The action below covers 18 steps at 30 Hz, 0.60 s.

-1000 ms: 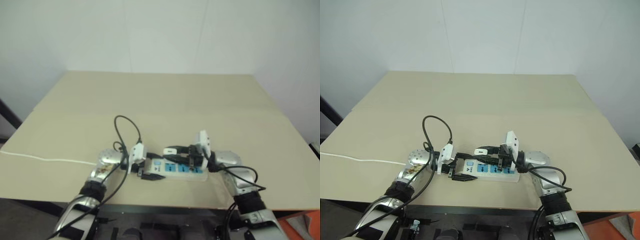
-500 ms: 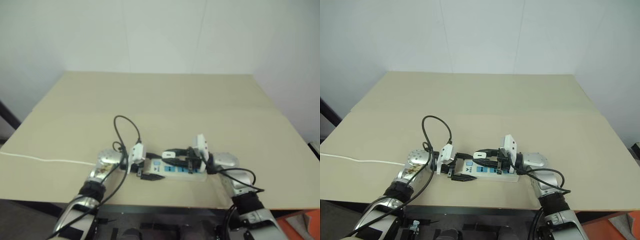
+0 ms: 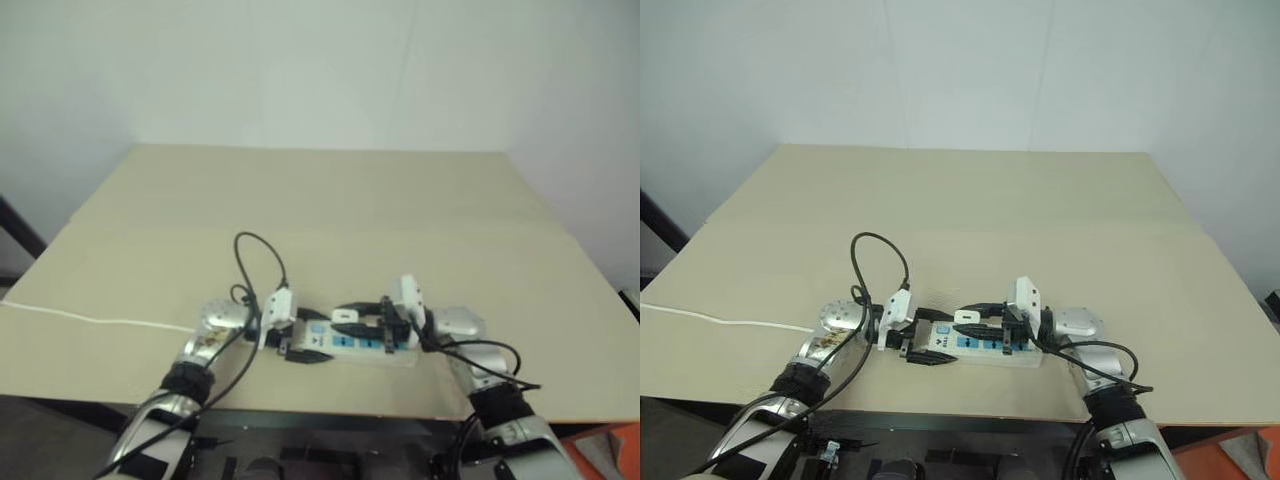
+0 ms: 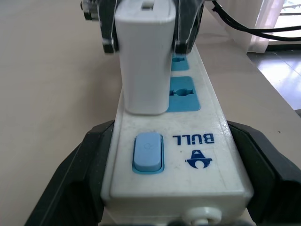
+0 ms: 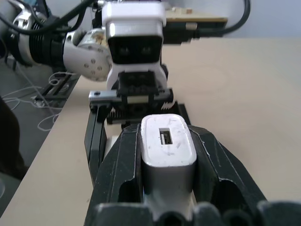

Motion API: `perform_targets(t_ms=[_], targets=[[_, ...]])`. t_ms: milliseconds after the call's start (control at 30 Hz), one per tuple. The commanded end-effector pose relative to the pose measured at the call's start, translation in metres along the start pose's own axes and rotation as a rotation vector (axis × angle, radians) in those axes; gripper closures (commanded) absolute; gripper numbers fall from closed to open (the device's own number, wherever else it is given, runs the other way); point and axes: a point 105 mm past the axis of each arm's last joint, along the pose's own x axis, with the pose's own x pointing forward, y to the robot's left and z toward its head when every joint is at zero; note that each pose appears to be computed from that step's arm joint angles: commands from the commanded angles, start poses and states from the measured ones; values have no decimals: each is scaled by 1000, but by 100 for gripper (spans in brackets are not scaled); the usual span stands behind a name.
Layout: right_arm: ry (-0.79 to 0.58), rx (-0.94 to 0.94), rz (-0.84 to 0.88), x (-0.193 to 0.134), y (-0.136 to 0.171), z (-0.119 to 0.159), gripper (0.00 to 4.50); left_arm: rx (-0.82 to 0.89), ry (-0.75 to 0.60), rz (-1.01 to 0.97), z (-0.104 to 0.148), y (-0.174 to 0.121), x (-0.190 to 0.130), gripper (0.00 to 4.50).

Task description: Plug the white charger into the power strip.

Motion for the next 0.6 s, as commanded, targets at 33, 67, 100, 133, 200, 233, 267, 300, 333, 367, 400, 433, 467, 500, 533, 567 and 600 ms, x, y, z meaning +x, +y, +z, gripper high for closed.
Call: perform_targets(t_ms=[33,67,100,133,200,233,267,300,333,367,400,433,467,500,533,567,600], targets=[[150,104,-37,-29,5,-35,339,-38,51,-37,-14,-11,-3,120],[150,115,-33,-27,6,-36,339,-38,52,-36,-14,-10,-3,120],[149,123,-30,-26,7,-36,339,-39,52,-35,-14,-10,-3,120],[145,130,-30,-22,7,-37,339,-39,53,-33,-14,-10,-4,120],[141,130,-23,-16,6,-36,339,-39,56,-30,-14,-10,-4,120],[140,129,-19,-12,7,-36,339,-39,57,-28,-14,-10,-5,120],[138,129,-13,-9,7,-36,339,-39,58,-25,-14,-9,-5,120],[136,129,-5,-7,8,-35,339,-39,58,-24,-14,-9,-5,120],[136,129,0,-6,9,-35,339,-39,59,-23,-14,-9,-5,120],[137,128,5,-4,9,-35,339,-39,59,-23,-14,-9,-5,120],[138,130,9,-4,9,-35,339,-38,59,-21,-14,-8,-5,120],[141,132,12,-3,9,-36,339,-38,59,-20,-14,-8,-5,120],[149,136,16,-3,10,-36,304,-37,59,-19,-14,-8,-5,120],[156,134,24,-2,10,-36,265,-37,59,-18,-14,-8,-5,120],[160,137,34,-2,11,-35,242,-37,59,-17,-14,-8,-5,120],[161,147,44,-2,12,-34,209,-38,59,-16,-14,-8,-5,120],[161,152,52,-2,13,-33,177,-38,58,-15,-14,-8,-5,120]])
